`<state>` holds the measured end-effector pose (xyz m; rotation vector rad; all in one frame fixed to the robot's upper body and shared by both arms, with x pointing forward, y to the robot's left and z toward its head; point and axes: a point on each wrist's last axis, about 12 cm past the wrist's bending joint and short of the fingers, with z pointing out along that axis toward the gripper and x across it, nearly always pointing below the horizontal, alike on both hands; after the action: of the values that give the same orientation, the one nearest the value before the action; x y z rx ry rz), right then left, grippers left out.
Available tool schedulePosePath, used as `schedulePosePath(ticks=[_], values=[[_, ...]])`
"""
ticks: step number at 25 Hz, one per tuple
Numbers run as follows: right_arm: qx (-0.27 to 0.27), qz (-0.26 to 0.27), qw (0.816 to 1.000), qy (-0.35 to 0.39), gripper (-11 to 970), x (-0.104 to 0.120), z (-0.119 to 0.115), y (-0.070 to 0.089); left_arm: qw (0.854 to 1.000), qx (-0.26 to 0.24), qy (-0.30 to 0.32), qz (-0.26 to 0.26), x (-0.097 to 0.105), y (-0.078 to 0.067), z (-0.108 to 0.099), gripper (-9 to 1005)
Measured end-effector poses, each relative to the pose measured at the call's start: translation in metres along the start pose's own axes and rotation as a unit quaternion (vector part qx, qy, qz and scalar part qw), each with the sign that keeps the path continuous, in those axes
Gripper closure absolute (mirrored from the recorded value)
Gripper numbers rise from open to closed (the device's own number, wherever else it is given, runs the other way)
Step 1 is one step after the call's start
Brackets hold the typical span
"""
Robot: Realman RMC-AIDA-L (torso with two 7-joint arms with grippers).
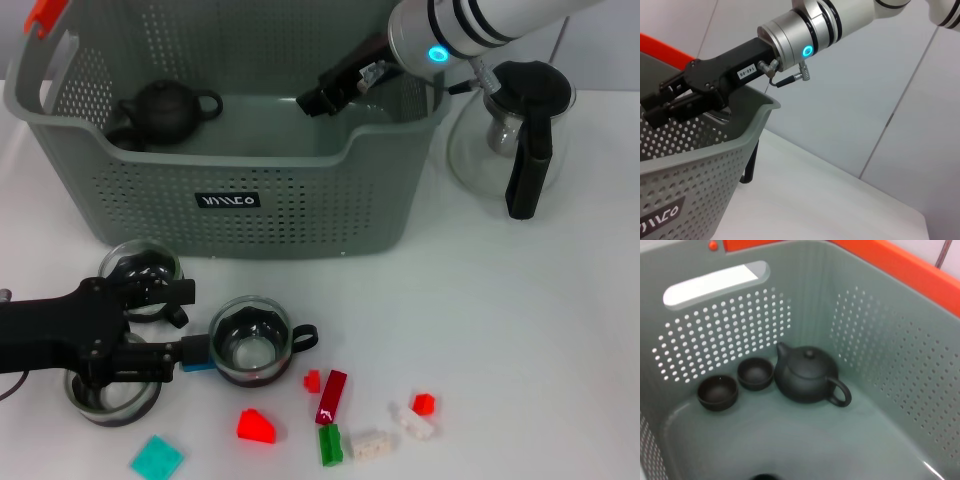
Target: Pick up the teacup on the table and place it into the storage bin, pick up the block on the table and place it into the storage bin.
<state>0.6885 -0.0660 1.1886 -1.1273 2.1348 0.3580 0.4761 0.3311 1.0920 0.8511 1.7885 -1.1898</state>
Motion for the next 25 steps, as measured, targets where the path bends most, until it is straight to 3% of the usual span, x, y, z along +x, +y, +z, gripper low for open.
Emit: schedulePosePath(ticks=[6, 13, 18, 25], values=[[-0.001, 0.006, 1.000, -0.030, 553, -0.005, -0.008, -0.003, 1.000, -0.002, -0.001, -0.001, 0.001, 0.000, -0.001, 136], [-0.049, 0.021, 0.989, -0.135, 420, -0.010, -0.048, -0.007, 1.000, -0.006, -0.002, -0.004, 0.003, -0.001, -0.004, 134], [-0.112, -0.006, 0.976, -0.185, 335, 0.006, -0.079, -0.001, 1.000, -0.006, -0.002, -0.004, 0.003, -0.001, -0.004, 133], [-0.202, -0.077, 0.965, -0.147, 297, 0.035, -0.104, 0.022, 1.000, -0.006, -0.002, -0.004, 0.006, -0.004, -0.008, 130]])
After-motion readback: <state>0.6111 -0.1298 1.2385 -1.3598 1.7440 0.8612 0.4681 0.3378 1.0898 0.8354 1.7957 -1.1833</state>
